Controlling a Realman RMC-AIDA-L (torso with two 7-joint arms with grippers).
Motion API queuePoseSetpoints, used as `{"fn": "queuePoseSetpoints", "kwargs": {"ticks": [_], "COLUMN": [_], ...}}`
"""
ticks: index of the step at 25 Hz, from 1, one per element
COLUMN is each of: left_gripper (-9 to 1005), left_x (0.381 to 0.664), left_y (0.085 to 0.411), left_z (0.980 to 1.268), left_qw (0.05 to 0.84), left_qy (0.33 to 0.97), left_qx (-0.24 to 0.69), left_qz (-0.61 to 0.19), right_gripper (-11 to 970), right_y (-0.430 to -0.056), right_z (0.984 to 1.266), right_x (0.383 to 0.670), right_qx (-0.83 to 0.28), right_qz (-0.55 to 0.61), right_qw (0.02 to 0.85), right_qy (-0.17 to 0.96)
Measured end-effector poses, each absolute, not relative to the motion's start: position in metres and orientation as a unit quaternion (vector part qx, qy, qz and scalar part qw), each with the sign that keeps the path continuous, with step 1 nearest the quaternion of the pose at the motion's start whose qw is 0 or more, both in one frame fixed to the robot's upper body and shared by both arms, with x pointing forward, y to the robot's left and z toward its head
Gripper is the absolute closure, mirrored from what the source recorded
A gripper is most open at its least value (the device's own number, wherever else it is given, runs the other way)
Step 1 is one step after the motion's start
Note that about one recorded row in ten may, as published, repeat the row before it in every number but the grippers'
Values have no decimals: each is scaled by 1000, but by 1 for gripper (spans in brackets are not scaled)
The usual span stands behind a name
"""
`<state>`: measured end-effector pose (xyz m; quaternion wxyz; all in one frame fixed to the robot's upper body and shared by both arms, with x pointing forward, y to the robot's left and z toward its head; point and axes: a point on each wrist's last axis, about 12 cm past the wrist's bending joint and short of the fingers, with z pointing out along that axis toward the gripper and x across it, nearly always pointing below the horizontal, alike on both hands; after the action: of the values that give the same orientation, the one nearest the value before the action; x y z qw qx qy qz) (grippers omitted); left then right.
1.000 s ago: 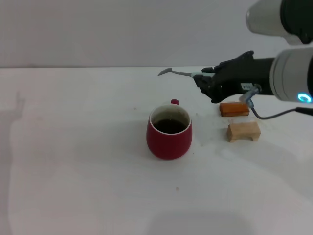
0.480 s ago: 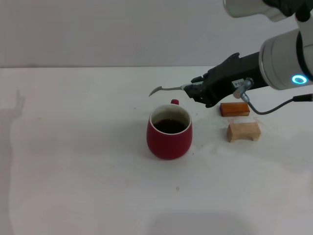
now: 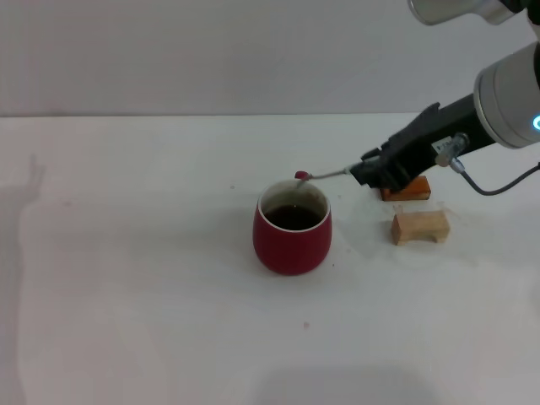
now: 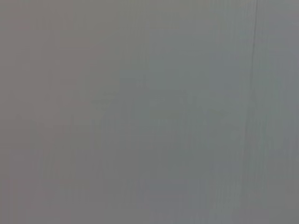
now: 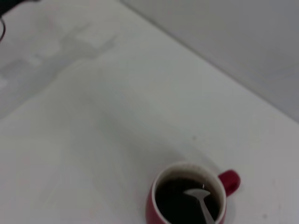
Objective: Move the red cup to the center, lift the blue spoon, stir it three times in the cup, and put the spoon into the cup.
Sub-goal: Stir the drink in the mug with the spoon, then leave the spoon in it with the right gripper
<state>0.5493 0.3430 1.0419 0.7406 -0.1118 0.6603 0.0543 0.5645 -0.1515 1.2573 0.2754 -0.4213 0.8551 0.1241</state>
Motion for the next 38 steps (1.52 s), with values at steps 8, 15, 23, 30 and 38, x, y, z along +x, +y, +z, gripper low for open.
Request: {"fn": "queuePoseSetpoints", "kwargs": {"ticks": [8, 15, 23, 30, 38], "left_gripper": [135, 135, 134, 134, 135], "left_x": [550, 549, 548, 550, 552], "left_y": [341, 341, 341, 340, 340], "left_z": [1043, 1042, 1041, 1043, 1044], "left_qw": [742, 742, 741, 743, 746], "left_qy": [658, 659, 659, 657, 653], "left_qx": [-112, -113, -117, -118, -123], "left_qz": [51, 51, 49, 47, 46], "right_gripper": [761, 759, 757, 755, 753], "right_y": [-154, -143, -130, -113, -96], "right_z": [1240, 1228, 1219, 1216, 1223], "right_x": [583, 598, 617, 627, 634], "right_qx": [-436, -448, -458, -478, -495], "right_qz": [129, 133, 129, 122, 112], "right_qw": [213, 192, 174, 155, 161], "right_qy": [865, 863, 862, 856, 847]}}
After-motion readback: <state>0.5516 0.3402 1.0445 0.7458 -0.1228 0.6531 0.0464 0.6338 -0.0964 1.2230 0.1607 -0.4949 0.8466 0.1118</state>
